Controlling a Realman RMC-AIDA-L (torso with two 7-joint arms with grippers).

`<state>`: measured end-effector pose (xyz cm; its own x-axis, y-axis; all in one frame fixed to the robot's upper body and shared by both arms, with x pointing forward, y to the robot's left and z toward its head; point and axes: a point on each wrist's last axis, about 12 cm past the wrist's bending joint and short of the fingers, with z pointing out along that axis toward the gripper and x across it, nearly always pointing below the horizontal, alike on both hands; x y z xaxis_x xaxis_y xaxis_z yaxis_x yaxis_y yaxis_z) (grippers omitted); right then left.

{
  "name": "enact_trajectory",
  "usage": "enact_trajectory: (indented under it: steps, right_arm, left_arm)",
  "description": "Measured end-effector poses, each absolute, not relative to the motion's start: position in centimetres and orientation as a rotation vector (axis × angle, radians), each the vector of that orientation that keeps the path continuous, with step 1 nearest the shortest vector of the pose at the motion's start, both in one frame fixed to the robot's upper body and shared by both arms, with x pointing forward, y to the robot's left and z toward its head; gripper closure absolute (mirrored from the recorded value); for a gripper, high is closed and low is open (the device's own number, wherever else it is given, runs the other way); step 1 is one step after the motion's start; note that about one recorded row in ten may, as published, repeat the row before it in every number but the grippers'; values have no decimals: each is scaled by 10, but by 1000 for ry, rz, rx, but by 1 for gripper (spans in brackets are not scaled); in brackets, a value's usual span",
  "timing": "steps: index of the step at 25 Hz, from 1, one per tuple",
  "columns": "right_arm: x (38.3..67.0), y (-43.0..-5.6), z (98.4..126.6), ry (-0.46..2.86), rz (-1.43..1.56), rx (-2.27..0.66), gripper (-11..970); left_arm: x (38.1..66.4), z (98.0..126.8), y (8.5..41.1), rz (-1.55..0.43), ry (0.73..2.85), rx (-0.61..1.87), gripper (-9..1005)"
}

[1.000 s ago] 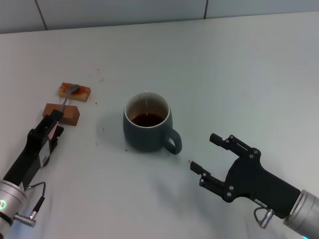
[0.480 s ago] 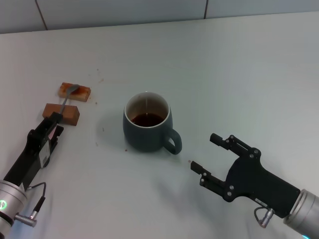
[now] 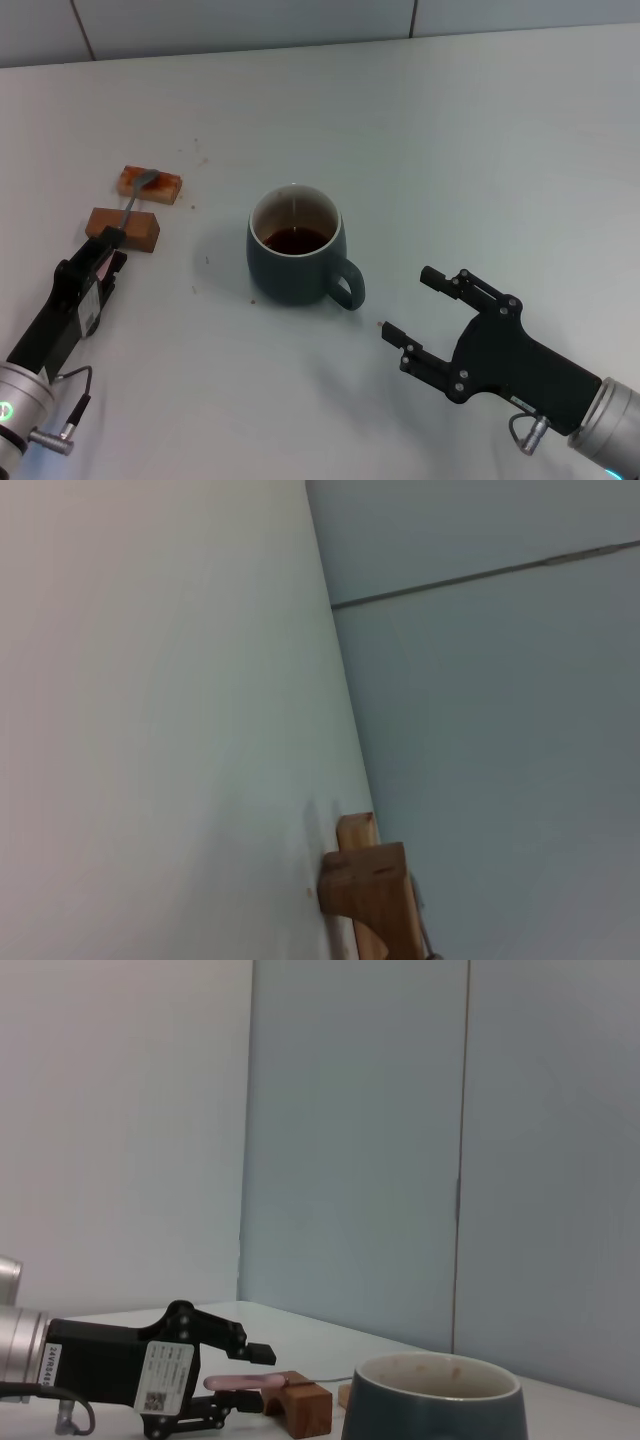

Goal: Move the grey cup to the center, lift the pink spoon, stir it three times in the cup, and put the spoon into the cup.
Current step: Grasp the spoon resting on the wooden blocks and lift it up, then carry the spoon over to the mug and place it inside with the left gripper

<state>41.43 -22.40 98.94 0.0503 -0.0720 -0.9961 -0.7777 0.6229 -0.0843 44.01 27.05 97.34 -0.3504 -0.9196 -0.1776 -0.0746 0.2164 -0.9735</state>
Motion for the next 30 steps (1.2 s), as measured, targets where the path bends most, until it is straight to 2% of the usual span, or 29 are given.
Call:
enact_trajectory:
  steps: [13,18,23,30]
  right_arm:
    - [415,-224,990,1440,627,-769,229]
    - [415,-224,990,1440,628,-768,230]
    - [416,-224,990,1446,638,-761,230]
    - [417,-225,990,1446,637,-762,230]
  left_arm:
    - [441,972,270,-1244,1643,-961,599]
    - [442,973,269,-1247,1644,-955,784]
    - [443,973,269,-1248,1644,-956,849]
    - [444,978,271,-1256,1623,-902,864]
